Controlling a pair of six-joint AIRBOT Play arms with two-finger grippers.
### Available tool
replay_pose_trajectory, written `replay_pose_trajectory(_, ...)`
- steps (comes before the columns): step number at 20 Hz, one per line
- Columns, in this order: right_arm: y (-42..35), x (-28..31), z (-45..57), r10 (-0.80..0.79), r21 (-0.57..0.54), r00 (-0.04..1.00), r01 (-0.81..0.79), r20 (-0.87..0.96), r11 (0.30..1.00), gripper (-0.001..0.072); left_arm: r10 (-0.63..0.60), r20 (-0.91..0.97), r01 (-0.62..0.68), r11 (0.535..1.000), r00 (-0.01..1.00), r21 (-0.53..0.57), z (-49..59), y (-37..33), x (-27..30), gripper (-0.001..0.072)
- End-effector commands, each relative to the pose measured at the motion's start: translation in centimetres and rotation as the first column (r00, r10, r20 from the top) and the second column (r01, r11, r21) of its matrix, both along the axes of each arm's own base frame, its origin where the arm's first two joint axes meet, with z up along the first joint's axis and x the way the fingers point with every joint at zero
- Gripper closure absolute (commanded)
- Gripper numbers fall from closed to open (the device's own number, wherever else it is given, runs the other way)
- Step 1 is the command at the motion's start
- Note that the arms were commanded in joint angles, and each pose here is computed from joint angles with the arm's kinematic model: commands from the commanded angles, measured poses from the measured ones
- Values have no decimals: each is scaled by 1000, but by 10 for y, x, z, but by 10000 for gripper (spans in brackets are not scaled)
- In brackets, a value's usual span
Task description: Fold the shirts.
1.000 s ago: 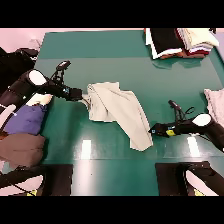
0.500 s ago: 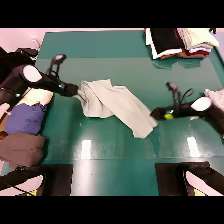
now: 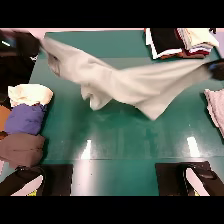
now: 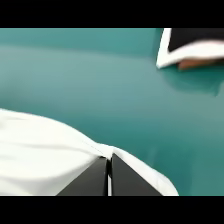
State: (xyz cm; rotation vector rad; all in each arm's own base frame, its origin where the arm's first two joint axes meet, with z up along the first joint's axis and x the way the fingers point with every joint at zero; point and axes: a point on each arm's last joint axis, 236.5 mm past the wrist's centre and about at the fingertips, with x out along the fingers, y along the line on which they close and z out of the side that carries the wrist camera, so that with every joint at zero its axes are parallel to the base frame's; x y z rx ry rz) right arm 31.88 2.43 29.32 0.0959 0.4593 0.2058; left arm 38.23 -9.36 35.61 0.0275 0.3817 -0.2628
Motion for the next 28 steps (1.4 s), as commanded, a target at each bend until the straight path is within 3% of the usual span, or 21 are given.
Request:
replay_pose_trajectory(1, -11, -41, 87, -64, -66, 974, 80, 216, 995, 694, 23, 269, -11, 999, 963, -44, 111, 18, -65, 684)
replay_pose_trajectory(7, -15, -72, 175, -90, -126, 918, 150, 387, 981, 695, 35, 557, 37, 992, 830, -118, 224, 33, -165, 685)
replay_pose_trajectory(10, -14, -64, 195, -58, -168, 930, 126, 363, 978, 695, 16, 549, 47, 994, 836, -99, 219, 28, -157, 685)
replay_pose_trajectory(12, -20, -46, 196, -46, -174, 945, 107, 323, 979, 695, 1, 431, 33, 997, 902, -73, 177, 20, -117, 684)
replay_pose_trajectory(16, -23, 33, 125, 14, -101, 996, -5, 93, 995, 695, -29, 1, 28, 1000, 1000, 5, 18, -4, -8, 684)
replay_pose_trajectory(20, -20, 113, -38, 60, -46, 948, -78, -313, 996, 695, -18, -382, 43, 997, 924, 58, -160, -21, 63, 684)
replay_pose_trajectory(24, -8, 155, -145, 99, 10, 851, -110, -516, 994, 694, 26, -511, 20, 996, 859, 84, -258, -18, 108, 682)
replay_pose_trajectory(25, -5, 162, -157, 107, 15, 841, -116, -530, 993, 664, 50, -534, -16, 997, 844, 69, -270, -11, 113, 653)
replay_pose_trajectory(26, -4, 169, -163, 111, 21, 838, -118, -534, 993, 419, 75, -547, -52, 997, 833, 57, -274, -2, 114, 377)
replay_pose_trajectory(27, -2, 173, -163, 119, 32, 835, -121, -537, 992, 324, 98, -560, -79, 995, 823, 57, -273, 12, 113, 210)
replay_pose_trajectory(28, 0, 174, -159, 133, 54, 831, -124, -540, 991, 325, 118, -587, -102, 993, 801, 60, -273, 27, 108, 211)
